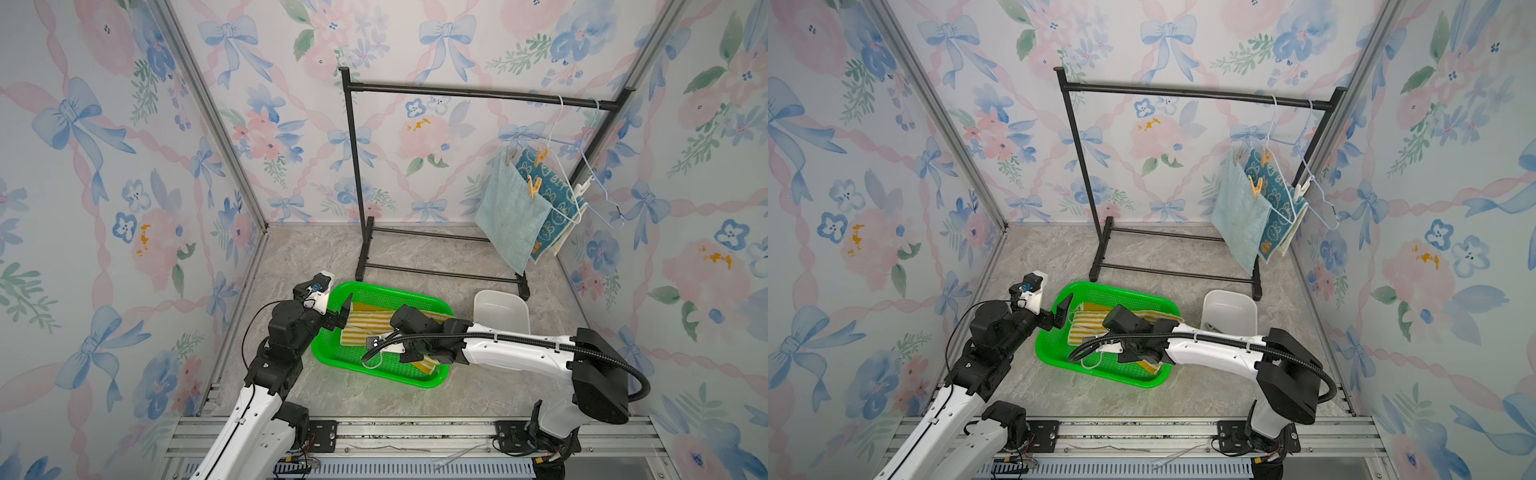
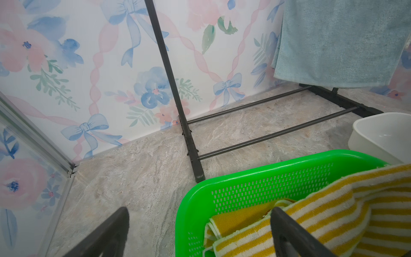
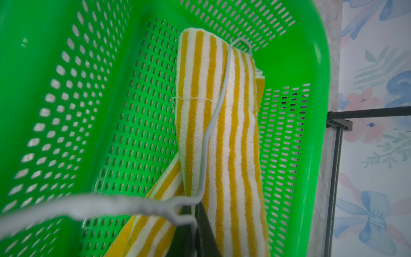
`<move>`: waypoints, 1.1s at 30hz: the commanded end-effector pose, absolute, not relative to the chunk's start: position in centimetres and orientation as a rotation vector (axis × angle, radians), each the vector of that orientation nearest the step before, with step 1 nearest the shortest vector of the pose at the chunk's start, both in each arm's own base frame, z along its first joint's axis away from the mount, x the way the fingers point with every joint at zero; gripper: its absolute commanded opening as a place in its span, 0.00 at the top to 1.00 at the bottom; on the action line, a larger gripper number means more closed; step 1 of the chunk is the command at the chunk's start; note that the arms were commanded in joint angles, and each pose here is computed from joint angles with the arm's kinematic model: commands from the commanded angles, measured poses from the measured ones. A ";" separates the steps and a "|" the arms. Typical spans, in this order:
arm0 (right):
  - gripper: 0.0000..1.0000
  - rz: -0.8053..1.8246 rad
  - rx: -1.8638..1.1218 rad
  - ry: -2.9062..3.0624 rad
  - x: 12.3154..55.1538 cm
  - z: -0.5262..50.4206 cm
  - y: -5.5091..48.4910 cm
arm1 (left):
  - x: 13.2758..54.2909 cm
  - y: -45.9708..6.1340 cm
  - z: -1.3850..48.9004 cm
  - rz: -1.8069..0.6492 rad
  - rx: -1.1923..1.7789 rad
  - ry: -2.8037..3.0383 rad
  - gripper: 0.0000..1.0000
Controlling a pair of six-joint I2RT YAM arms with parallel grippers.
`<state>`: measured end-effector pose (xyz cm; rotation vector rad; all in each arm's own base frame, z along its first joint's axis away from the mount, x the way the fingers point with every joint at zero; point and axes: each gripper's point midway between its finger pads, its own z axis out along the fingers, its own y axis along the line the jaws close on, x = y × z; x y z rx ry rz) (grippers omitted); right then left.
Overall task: Remove the clothespins securing towels to the hanger
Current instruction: Pick up the hanger from the basket.
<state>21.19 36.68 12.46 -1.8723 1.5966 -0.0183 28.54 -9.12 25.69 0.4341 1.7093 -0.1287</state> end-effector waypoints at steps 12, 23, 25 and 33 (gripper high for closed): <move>1.00 0.397 -1.303 2.044 22.5 23.8 34.3 | 25.9 -10.2 29.6 -0.240 0.450 1.490 0.04; 1.00 0.725 -0.922 2.228 23.9 29.2 31.9 | 24.7 -14.3 29.0 -0.592 0.419 1.510 0.11; 1.00 0.787 -0.856 2.231 24.2 29.9 31.6 | 24.5 -15.4 28.9 -0.626 0.446 1.516 0.11; 1.00 0.860 -0.768 2.190 24.3 31.5 30.9 | 24.6 -18.4 27.9 -0.782 0.453 1.533 0.11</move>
